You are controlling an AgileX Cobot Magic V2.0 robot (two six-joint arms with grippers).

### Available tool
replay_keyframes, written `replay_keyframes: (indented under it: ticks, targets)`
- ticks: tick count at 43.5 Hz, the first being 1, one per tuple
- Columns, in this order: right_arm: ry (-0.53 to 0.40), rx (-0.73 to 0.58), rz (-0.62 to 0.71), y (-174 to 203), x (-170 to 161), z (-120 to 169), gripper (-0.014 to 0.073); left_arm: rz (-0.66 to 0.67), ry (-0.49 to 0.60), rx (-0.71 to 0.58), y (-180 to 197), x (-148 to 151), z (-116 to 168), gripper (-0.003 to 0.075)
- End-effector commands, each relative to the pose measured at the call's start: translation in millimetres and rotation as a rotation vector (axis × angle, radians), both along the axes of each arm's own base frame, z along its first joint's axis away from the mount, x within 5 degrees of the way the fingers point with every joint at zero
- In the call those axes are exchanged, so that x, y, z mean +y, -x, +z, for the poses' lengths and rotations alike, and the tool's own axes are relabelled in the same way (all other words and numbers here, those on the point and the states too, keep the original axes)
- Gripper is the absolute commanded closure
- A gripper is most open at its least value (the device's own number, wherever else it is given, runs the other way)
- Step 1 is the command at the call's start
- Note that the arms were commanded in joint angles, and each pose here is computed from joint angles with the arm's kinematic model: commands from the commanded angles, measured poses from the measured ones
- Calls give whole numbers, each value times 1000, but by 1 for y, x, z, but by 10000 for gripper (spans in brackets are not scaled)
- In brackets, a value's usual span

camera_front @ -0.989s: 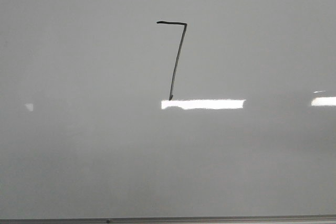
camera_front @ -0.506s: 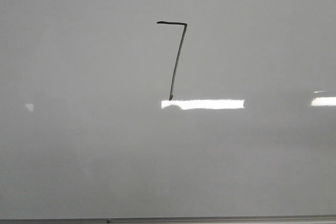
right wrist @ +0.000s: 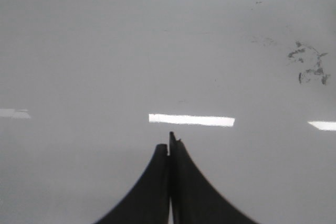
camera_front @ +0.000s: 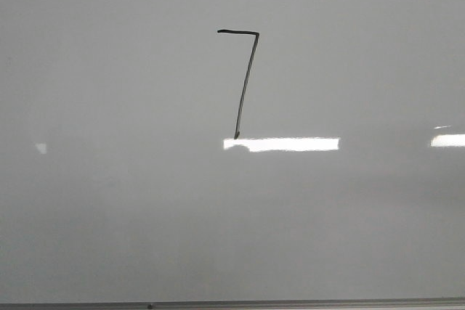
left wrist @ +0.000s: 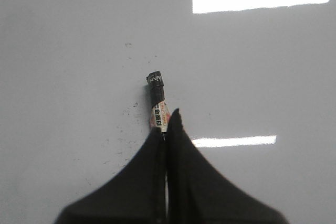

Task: Write number 7 on whiteboard

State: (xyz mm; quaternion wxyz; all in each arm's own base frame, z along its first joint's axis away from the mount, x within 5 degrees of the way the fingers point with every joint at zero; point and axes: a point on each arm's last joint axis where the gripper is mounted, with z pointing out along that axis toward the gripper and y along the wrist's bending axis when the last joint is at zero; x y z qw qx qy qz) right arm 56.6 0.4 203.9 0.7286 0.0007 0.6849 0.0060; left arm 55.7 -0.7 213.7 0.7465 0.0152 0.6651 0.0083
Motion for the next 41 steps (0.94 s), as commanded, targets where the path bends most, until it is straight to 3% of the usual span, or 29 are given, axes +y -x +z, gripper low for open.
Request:
replay_keyframes:
  ticks: [1,41]
  targets:
    - [21,-82,-3,2,0,7,662,-7,9,-79,2,0,4,741]
    - [20,-90,-2,2,0,8,662,-7,9,-79,2,0,4,741]
